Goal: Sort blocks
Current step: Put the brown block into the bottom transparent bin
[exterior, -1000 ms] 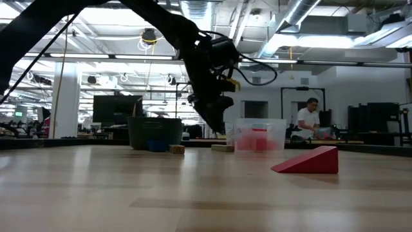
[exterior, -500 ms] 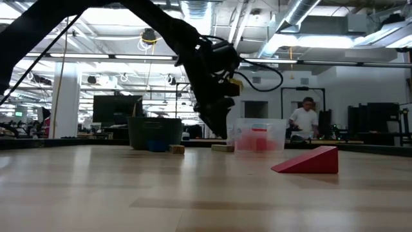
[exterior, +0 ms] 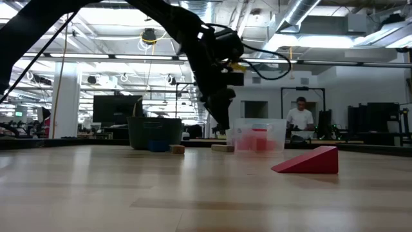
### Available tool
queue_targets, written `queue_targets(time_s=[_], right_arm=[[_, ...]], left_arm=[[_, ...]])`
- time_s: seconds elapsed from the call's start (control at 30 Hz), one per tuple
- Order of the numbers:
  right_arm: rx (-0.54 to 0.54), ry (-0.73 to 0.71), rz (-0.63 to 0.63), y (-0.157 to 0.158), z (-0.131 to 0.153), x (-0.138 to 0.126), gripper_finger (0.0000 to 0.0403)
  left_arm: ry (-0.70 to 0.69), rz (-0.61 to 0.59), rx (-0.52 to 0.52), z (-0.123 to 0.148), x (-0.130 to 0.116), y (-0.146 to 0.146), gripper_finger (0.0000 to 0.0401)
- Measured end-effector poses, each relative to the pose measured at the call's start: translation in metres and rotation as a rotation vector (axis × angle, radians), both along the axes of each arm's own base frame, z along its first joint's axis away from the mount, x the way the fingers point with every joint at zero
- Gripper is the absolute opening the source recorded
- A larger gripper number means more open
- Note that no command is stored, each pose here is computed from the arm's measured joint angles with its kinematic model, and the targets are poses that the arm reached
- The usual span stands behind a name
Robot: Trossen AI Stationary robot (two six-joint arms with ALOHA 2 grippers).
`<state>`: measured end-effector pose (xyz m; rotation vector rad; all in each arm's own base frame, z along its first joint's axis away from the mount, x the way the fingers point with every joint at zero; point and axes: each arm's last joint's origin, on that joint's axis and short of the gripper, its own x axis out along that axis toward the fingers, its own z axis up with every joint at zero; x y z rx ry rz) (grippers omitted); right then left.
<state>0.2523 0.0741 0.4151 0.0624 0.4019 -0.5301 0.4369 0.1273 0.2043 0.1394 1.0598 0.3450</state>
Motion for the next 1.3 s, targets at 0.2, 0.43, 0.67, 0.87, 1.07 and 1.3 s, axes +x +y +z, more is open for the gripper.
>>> queue_targets(time_s=[0.2,0.43,0.67,0.87,1.07,1.3], right_arm=[[0.007,-0.016,0.0,0.0,0.001,0.001,0.0195],[0.009,-0.021,0.0,0.0,0.002,0.001,0.0195],[0.004,-0.017,0.002,0.0,0.001,0.001,0.0195],[0.005,-0.018,0.001,0.0,0.001,0.001,0.0195],[0.008,-0.02,0.0,0.0,0.001,0.001,0.0195],[0.028,-0.034,-0.008,0.001,0.002,0.001,0.0195]], left_arm=[[-0.079,0.085,0.125,-0.004,0.001,0.016,0.0165],[-0.021,0.131,0.02,-0.026,-0.012,0.035,0.0165],[-0.023,-0.058,-0.232,-0.035,-0.011,0.024,0.0165],[-0.003,-0.181,-0.156,-0.014,-0.008,0.006,0.0165],[-0.028,-0.048,0.053,-0.01,-0.003,0.02,0.0165],[-0.031,0.044,-0.005,-0.04,0.001,0.035,0.0164]])
